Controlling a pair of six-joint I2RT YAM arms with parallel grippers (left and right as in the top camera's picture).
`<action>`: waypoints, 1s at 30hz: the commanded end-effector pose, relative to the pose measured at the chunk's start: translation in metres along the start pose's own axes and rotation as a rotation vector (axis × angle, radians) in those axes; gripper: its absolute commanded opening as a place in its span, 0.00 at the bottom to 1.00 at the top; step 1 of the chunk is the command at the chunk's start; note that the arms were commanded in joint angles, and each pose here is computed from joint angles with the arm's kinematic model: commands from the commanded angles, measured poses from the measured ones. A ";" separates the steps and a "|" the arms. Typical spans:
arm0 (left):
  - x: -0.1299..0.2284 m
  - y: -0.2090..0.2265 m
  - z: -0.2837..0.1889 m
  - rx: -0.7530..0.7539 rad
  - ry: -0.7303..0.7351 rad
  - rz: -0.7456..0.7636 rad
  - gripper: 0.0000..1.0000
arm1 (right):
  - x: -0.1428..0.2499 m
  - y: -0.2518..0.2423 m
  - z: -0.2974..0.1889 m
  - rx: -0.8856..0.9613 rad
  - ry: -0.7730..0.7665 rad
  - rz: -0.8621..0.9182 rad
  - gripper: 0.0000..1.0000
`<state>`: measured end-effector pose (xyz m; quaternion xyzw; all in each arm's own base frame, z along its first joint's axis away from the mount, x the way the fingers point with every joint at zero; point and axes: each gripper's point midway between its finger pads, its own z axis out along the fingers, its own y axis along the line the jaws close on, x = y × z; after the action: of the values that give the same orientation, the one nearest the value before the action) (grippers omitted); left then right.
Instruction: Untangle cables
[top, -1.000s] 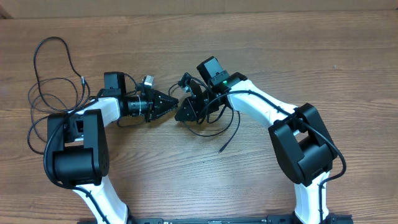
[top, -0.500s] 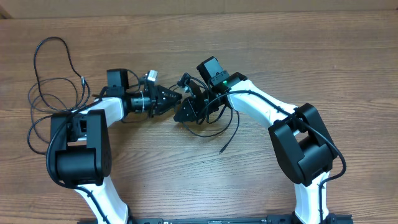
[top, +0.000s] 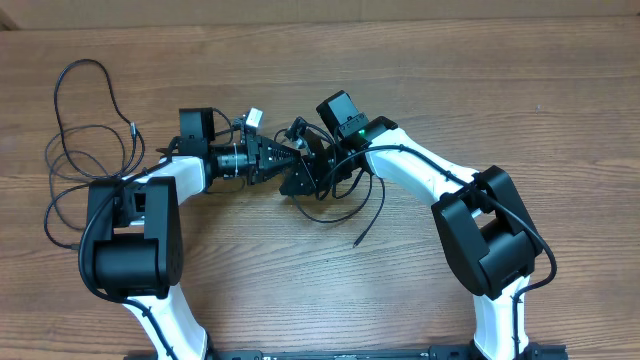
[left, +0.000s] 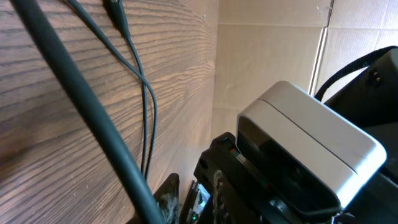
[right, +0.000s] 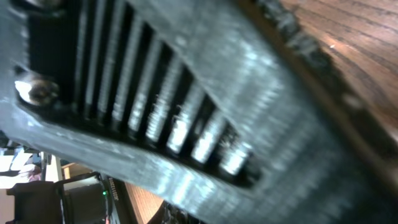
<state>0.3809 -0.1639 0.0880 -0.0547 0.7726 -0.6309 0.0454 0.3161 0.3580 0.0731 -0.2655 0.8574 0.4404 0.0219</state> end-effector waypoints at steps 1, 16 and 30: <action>-0.001 0.001 -0.008 0.026 -0.002 -0.005 0.23 | 0.000 -0.006 0.001 0.025 -0.003 -0.004 0.04; 0.000 -0.001 -0.009 0.041 0.002 0.007 0.15 | 0.000 -0.006 0.001 0.024 -0.004 -0.003 0.04; 0.007 0.003 0.002 0.015 0.024 0.014 0.04 | -0.003 -0.024 -0.020 0.041 -0.020 0.069 0.04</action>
<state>0.3781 -0.1626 0.0890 -0.0493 0.7693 -0.6354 0.0444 0.3182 0.3485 0.0683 -0.2534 0.8675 0.4278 0.0144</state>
